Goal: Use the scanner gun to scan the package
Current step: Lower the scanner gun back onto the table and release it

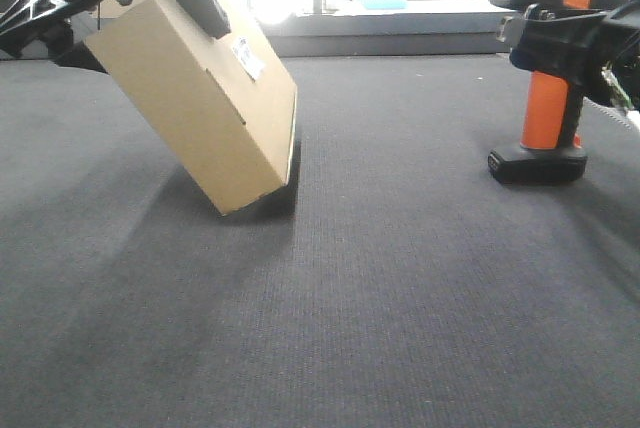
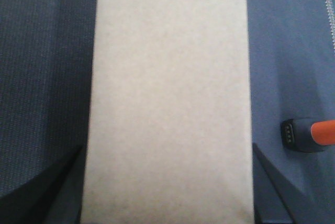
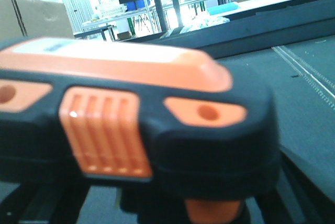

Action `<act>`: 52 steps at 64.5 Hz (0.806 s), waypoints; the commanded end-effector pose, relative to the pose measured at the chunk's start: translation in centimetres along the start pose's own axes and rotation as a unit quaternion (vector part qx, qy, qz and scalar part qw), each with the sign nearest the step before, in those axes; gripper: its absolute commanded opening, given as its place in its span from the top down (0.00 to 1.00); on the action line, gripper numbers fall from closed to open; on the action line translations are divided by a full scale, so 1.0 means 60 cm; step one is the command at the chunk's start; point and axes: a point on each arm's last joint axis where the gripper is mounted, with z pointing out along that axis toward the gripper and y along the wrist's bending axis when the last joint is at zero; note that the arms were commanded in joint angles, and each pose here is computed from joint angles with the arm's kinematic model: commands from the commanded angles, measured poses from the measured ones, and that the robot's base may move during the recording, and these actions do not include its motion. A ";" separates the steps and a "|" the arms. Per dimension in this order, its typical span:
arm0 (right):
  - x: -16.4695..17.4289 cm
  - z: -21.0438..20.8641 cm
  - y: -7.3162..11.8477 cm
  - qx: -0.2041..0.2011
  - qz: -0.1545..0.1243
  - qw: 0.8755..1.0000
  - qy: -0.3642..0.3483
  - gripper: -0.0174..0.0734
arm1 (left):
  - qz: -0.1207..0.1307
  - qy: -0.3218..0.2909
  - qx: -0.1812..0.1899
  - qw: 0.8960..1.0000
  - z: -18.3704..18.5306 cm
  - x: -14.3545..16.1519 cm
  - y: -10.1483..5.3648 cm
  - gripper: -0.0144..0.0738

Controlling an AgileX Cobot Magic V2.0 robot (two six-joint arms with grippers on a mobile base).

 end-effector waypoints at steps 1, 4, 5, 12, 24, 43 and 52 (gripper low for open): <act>-0.006 -0.013 -0.001 -0.004 -0.001 1.000 -0.009 0.25 | -0.004 -0.015 0.009 1.000 -0.004 -0.004 -0.006 0.88; -0.007 -0.019 -0.002 -0.003 -0.001 1.000 -0.008 0.25 | -0.004 -0.015 0.009 1.000 -0.004 -0.004 -0.006 0.88; -0.007 -0.020 -0.002 -0.003 -0.001 1.000 -0.007 0.25 | -0.004 -0.015 0.009 1.000 -0.004 -0.004 -0.006 0.88; -0.011 -0.034 -0.004 -0.003 -0.001 1.000 -0.006 0.25 | -0.004 -0.015 0.009 1.000 -0.004 -0.004 -0.006 0.88; -0.014 -0.068 -0.010 0.000 -0.003 1.000 0.003 0.26 | -0.004 -0.015 0.009 1.000 -0.004 -0.004 -0.006 0.88; -0.037 -0.136 -0.015 -0.006 -0.002 1.000 -0.010 0.48 | -0.004 -0.015 0.009 1.000 -0.004 -0.004 -0.006 0.88; -0.056 -0.165 -0.015 -0.010 0.005 1.000 -0.014 0.79 | 0.012 -0.013 0.003 1.000 -0.005 -0.004 -0.004 0.88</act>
